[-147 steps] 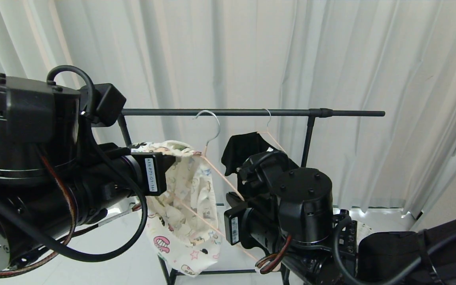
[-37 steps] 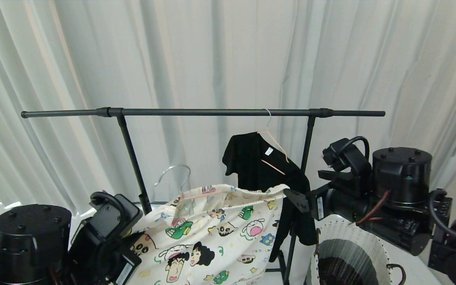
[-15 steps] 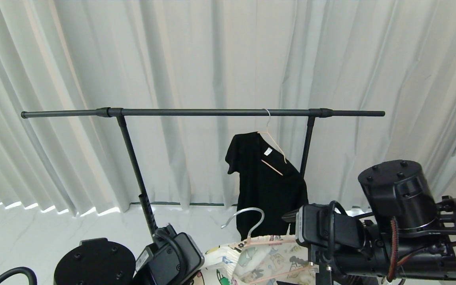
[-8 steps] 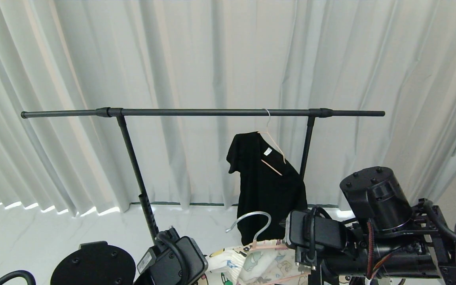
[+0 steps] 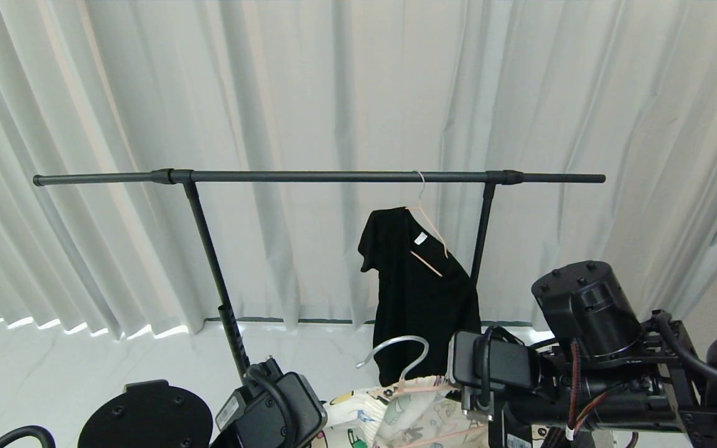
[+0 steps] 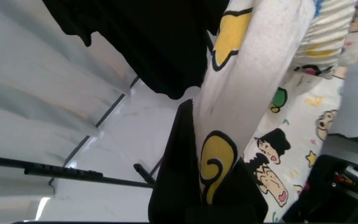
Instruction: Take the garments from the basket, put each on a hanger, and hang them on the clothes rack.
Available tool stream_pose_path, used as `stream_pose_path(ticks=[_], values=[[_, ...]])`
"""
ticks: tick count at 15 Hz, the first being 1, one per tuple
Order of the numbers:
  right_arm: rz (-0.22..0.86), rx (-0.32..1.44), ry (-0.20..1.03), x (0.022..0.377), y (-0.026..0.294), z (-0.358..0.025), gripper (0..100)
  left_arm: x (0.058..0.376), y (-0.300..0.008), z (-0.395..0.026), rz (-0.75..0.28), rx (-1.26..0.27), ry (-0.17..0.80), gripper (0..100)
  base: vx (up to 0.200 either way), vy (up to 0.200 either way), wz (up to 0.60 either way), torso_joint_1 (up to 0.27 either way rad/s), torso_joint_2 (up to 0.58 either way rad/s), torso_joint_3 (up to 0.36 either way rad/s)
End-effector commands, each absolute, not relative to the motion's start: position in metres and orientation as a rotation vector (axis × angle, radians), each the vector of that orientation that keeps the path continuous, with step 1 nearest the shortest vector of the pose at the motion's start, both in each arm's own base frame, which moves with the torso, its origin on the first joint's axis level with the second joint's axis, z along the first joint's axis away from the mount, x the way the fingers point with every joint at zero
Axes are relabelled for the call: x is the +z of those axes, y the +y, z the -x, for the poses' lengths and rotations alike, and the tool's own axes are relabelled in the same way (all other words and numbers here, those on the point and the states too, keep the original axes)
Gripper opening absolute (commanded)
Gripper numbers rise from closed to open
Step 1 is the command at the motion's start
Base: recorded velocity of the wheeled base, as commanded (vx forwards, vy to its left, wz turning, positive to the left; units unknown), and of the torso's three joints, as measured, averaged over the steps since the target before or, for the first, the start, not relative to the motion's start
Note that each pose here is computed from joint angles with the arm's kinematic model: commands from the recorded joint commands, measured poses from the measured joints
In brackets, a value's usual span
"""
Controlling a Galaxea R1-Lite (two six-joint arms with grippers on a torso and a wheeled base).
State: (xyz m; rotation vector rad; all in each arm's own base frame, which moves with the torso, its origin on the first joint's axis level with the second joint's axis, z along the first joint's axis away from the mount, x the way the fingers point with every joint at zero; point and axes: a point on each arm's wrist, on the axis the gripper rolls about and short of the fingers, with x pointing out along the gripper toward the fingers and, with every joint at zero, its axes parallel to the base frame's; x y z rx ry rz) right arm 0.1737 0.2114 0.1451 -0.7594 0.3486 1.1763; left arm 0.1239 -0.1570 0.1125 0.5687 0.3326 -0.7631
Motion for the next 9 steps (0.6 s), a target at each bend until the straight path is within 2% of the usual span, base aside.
stream_pose_path(ticks=[1, 4, 5, 9], values=[[0.763, 1.172, 0.336, 0.144, 0.213, -0.176, 0, 0.113, -0.157, -0.124, -0.567, -0.761, 0.329, 0, 0.0, 0.0, 0.0, 0.0, 0.0, 0.0], [0.785, 1.165, 0.256, 0.148, 0.214, -0.18, 0, 0.113, -0.159, -0.124, -0.568, -0.767, 0.328, 0, 0.0, 0.0, 0.0, 0.0, 0.0, 0.0], [0.795, 1.165, 0.233, 0.149, 0.214, -0.181, 0, 0.114, -0.159, -0.124, -0.566, -0.765, 0.326, 100, 0.0, 0.0, 0.0, 0.0, 0.0, 0.0], [0.84, 1.123, 0.106, 0.157, 0.206, -0.195, 0, 0.115, -0.156, -0.127, -0.56, -0.742, 0.329, 100, 0.0, 0.0, 0.0, 0.0, 0.0, 0.0]])
